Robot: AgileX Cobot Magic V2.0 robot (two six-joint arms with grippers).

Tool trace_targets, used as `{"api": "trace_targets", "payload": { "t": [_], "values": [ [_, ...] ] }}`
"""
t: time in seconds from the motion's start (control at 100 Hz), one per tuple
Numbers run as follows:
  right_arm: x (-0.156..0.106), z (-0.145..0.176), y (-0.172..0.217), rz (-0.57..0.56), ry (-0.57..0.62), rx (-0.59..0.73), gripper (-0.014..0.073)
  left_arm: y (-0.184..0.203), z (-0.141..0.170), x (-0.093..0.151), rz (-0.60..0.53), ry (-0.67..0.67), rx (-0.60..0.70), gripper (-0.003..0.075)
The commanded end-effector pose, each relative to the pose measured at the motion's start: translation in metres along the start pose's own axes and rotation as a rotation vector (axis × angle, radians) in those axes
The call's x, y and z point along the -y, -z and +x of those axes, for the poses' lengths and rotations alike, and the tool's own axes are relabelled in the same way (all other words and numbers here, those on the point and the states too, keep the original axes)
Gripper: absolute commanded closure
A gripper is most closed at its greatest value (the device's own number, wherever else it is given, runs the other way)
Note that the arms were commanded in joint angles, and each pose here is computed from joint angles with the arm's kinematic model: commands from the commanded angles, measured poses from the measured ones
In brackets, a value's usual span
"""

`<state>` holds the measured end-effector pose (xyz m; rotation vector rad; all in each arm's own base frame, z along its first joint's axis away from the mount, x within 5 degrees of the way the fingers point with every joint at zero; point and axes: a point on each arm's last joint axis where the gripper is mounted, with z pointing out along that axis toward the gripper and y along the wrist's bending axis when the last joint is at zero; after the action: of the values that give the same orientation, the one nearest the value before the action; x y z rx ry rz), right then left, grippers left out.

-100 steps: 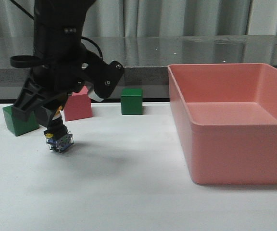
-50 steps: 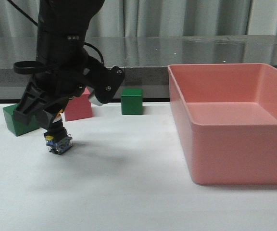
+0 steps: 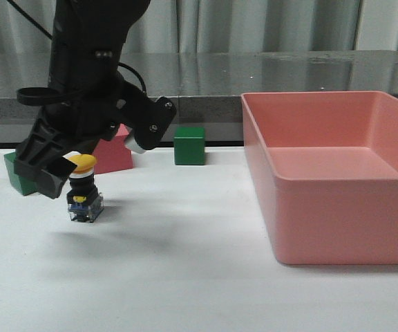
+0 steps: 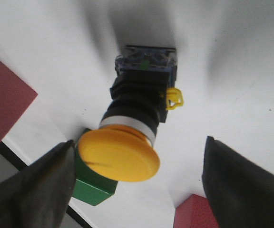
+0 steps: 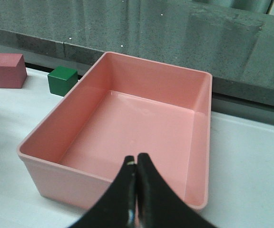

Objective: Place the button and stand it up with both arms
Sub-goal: 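Set the button upright on the table and open the left gripper, then raise the left gripper away from the standing button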

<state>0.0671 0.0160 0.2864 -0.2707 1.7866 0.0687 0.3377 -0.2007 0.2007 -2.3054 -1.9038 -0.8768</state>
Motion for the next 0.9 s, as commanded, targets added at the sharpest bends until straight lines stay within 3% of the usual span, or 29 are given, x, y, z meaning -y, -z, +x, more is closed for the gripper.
{"api": "trace_targets", "payload": {
  "t": [0.0,0.18,0.28,0.35,0.51,0.67,0.89],
  "values": [
    [0.003,-0.014,0.003,0.029,0.003,0.084,0.0657,0.033,0.021,-0.006,-0.053,0.047,-0.03,0.0185],
    [0.003,-0.014,0.003,0.029,0.003,0.084,0.0657,0.056,0.058,-0.002,-0.04,0.123,-0.091,0.019],
    [0.003,-0.014,0.003,0.029,0.003,0.084,0.0657,0.071,0.087,-0.003,-0.081,0.308,-0.078,0.0262],
    [0.003,-0.014,0.003,0.029,0.003,0.084,0.0657,0.082,0.107,-0.003,-0.125,0.545,-0.07,0.0394],
    [0.003,-0.014,0.003,0.029,0.003,0.084,0.0657,0.108,0.153,0.004,-0.207,0.849,-0.014,0.0743],
    [0.003,-0.014,0.003,0.029,0.003,0.084,0.0657,0.138,0.192,0.02,-0.255,1.166,0.129,0.074],
    [0.003,-0.014,0.003,0.029,0.003,0.084,0.0657,0.186,0.203,0.055,-0.41,1.273,0.622,0.074]
  ]
}}
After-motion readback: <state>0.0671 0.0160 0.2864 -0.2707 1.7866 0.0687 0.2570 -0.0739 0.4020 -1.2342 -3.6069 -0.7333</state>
